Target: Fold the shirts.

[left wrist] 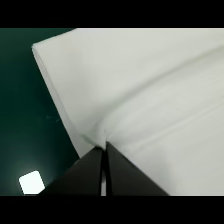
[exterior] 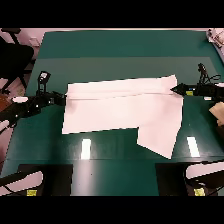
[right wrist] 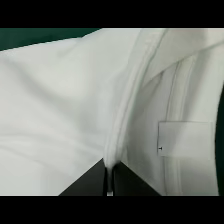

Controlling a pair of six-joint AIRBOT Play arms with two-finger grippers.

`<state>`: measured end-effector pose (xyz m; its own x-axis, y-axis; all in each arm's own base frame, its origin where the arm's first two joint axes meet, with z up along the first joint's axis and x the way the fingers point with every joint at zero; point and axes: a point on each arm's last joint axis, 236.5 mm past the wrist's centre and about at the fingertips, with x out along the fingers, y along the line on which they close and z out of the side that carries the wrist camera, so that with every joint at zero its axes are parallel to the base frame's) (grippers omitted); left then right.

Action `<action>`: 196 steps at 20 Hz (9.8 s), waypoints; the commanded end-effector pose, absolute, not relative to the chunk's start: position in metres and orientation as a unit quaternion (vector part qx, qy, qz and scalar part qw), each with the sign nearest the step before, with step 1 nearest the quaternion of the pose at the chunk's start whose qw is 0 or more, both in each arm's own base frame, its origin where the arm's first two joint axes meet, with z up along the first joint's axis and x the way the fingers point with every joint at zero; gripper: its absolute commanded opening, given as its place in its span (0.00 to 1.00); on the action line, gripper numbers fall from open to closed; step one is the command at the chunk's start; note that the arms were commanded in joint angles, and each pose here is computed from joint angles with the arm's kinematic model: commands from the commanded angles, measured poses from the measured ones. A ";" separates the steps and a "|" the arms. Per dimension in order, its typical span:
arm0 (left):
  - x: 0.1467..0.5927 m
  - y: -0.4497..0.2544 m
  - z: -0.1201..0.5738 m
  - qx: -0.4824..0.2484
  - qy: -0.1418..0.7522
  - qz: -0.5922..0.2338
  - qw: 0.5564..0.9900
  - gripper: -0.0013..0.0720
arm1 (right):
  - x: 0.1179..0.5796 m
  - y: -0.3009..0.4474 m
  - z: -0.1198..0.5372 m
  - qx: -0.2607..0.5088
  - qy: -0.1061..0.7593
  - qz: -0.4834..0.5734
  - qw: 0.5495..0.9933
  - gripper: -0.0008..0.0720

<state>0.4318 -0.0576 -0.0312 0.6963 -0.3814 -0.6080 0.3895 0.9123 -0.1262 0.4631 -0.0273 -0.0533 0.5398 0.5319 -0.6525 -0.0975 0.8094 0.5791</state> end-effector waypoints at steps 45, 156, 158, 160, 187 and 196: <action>0.218 -0.074 -0.095 -0.340 0.595 -0.072 0.725 0.72 | 0.284 -0.075 0.021 0.335 0.500 -0.019 0.798 0.61; 0.520 -0.145 0.116 0.066 0.209 -0.230 0.948 0.54 | 0.488 -0.065 0.016 0.256 0.416 0.124 0.864 0.57; 0.499 -0.172 0.128 0.003 0.258 -0.283 0.924 0.37 | 0.470 -0.085 0.027 0.213 0.428 0.108 0.872 0.57; 0.477 -0.192 0.127 -0.035 0.304 -0.318 0.898 0.05 | 0.445 -0.100 0.032 0.176 0.454 0.099 0.868 0.57; 0.430 -0.355 -0.065 -0.130 0.506 -0.296 0.800 0.04 | 0.455 -0.080 -0.034 0.230 0.537 0.231 0.778 0.99; 0.426 -0.362 -0.070 -0.121 0.510 -0.302 0.796 0.04 | 0.463 -0.080 -0.076 0.244 0.549 0.229 0.766 0.99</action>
